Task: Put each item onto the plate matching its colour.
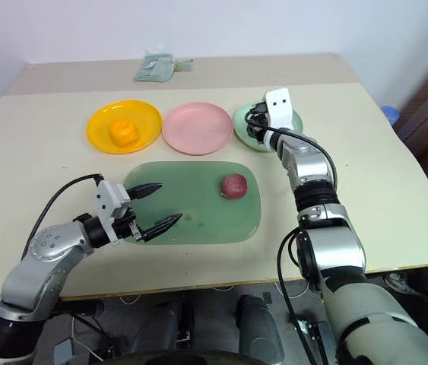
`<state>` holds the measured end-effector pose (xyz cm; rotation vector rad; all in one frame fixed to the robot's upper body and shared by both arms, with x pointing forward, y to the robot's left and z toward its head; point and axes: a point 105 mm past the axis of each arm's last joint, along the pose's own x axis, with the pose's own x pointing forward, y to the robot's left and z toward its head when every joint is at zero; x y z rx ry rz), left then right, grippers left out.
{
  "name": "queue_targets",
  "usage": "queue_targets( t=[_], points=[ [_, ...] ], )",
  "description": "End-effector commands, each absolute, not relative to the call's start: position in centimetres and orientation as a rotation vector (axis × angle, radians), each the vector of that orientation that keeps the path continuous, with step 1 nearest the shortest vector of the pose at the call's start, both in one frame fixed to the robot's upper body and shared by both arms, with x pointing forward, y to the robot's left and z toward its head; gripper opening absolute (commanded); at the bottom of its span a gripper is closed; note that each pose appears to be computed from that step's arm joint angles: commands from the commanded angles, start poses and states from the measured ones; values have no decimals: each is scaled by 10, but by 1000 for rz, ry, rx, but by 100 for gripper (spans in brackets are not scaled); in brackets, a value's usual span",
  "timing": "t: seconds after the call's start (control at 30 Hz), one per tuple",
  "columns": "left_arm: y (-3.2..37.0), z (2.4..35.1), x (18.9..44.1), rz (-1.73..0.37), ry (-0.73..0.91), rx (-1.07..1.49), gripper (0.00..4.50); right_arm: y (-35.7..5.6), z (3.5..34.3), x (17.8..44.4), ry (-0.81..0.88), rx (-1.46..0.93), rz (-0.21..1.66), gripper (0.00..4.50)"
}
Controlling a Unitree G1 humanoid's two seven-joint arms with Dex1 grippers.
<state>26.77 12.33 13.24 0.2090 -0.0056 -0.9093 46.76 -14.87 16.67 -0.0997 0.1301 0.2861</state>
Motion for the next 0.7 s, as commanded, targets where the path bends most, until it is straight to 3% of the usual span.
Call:
queue_targets(
  t=[0.03, 0.13, 0.23, 0.33, 0.47, 0.6, 0.7],
  points=[
    [117, 145, 264, -931, -52, 210, 450, -151, 187, 474, 64, -79, 267, 221],
    [119, 143, 263, -930, -47, 207, 450, -153, 191, 476, 44, -54, 264, 310],
    [122, 140, 262, -927, -40, 206, 450, -152, 203, 473, -23, -83, 283, 446],
    [124, 138, 260, -923, -35, 205, 450, -145, 213, 461, -110, -157, 365, 446],
    [126, 135, 258, -923, -27, 205, 450, -116, 211, 411, -177, -212, 700, 446],
    [131, 131, 258, -928, -8, 219, 450, -103, 190, 356, -101, -289, 962, 446],
    [138, 131, 260, -928, -8, 221, 450, -105, 171, 341, -26, -317, 996, 446]
  ],
)
